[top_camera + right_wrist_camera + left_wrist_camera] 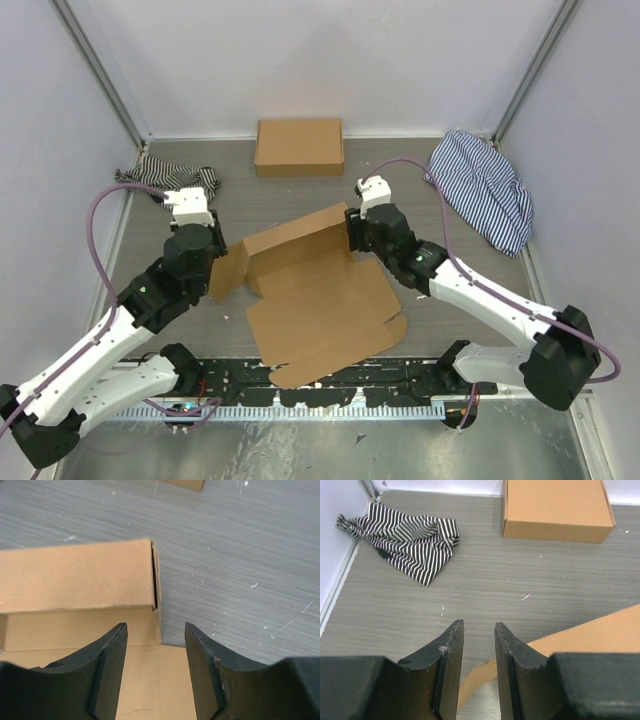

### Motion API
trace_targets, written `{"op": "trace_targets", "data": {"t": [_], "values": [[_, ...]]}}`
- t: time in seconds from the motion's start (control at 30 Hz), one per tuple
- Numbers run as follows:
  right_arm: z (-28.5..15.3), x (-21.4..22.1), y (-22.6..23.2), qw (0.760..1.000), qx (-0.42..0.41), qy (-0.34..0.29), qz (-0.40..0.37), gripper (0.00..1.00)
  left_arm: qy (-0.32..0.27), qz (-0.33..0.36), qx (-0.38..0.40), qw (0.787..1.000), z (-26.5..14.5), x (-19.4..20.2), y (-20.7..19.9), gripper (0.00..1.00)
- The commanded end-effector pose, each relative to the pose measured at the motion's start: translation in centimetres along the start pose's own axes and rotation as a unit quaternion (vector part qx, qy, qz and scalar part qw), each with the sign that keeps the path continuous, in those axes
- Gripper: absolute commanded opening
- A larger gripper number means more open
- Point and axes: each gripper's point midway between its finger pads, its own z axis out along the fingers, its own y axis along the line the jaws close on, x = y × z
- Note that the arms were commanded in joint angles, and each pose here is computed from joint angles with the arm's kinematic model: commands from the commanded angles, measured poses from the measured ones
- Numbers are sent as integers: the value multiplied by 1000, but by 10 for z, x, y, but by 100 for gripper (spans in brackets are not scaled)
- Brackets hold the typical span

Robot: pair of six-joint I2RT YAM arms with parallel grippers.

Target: Fold the paper box

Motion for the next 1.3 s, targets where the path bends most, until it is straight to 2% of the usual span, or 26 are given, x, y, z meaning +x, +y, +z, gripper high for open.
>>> {"op": "trace_targets", "data": {"t": [0.0, 0.37, 0.57, 0.6, 0.63, 0.67, 0.7, 0.9, 1.03, 1.13, 1.27], "values": [[13, 12, -2, 1000, 14, -5, 16, 55, 34, -13, -18, 999, -6, 25, 14, 38], [40, 38, 3, 1000, 8, -8, 23, 53, 51, -16, -25, 998, -4, 48, 16, 39], [59, 39, 3, 999, 22, -15, 31, 48, 58, -11, -26, 998, -5, 51, 17, 41], [61, 38, 2, 999, 27, -17, 36, 41, 57, -11, -27, 998, -5, 51, 17, 41], [63, 39, -1, 998, 34, -18, 40, 28, 56, -10, -28, 998, -4, 50, 17, 41], [64, 38, -3, 998, 42, -20, 46, 9, 55, -9, -29, 998, -4, 50, 17, 42], [65, 38, -8, 997, 57, -22, 54, 2, 54, -10, -29, 998, -3, 49, 17, 42], [41, 39, -52, 980, 170, -46, 94, 1, 45, -6, -23, 999, 8, 39, 5, 44], [12, 34, -76, 973, 201, -64, 98, 1, 36, -10, -25, 999, 25, 30, -4, 47], [-4, 39, -93, 971, 204, -62, 106, 1, 25, -43, -40, 998, 46, 22, 5, 49], [-14, 48, -111, 973, 182, -44, 133, 1, 22, -129, -35, 991, 78, 21, 26, 50]]}}
